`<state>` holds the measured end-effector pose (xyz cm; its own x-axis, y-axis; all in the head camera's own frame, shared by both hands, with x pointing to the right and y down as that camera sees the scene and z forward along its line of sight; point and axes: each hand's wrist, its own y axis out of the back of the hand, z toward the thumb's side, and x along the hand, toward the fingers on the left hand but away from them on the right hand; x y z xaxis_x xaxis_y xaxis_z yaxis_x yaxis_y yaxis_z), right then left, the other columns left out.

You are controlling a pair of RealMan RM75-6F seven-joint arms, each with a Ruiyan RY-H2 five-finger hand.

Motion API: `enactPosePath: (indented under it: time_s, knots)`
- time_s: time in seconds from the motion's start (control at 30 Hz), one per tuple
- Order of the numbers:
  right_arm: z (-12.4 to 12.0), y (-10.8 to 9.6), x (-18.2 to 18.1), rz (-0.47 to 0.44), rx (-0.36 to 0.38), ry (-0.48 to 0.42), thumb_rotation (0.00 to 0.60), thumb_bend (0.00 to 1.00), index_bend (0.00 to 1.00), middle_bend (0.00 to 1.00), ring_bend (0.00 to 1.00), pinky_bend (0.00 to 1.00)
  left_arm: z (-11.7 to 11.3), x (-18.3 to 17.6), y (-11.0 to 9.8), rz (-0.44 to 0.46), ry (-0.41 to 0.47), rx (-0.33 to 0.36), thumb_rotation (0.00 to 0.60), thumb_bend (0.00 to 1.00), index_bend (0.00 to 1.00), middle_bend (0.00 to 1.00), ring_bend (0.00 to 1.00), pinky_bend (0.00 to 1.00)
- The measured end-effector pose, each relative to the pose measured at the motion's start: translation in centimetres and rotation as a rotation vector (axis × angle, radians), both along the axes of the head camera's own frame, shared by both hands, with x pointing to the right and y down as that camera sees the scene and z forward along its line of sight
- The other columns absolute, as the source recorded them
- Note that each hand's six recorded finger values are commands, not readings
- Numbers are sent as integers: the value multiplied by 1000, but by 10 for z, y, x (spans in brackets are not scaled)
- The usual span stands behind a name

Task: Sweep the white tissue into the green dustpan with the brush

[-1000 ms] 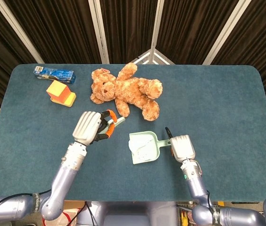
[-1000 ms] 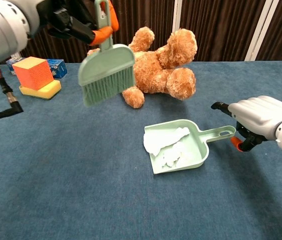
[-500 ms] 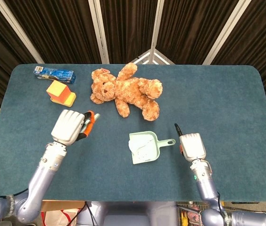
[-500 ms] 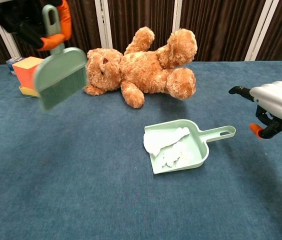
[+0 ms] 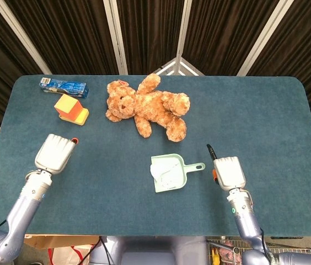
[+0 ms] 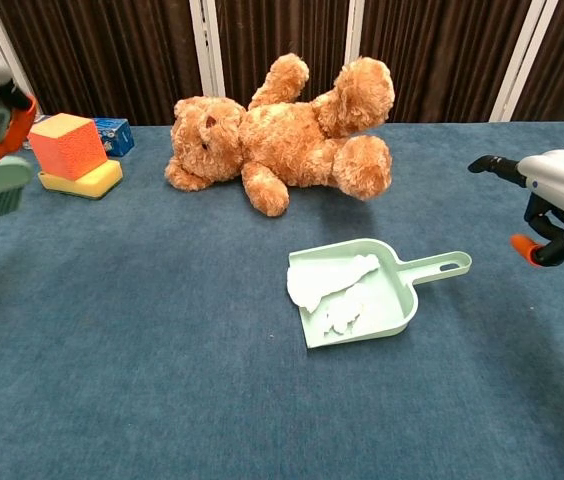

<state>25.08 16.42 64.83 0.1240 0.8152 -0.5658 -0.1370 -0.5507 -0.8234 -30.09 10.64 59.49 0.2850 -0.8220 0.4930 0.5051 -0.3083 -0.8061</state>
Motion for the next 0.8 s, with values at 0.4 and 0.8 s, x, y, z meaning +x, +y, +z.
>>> enactPosePath:
  time_s: [0.4, 0.8]
  knots:
    - [0, 5, 4, 9, -9, -6, 600, 493, 0, 844, 841, 896, 21, 4, 25, 7, -17, -29, 600, 34, 0, 184, 534, 665]
    - [-11, -11, 18, 25, 63, -3, 600, 493, 0, 485, 437, 458, -5, 4, 20, -116, 259, 29, 600, 0, 0, 0, 15, 76]
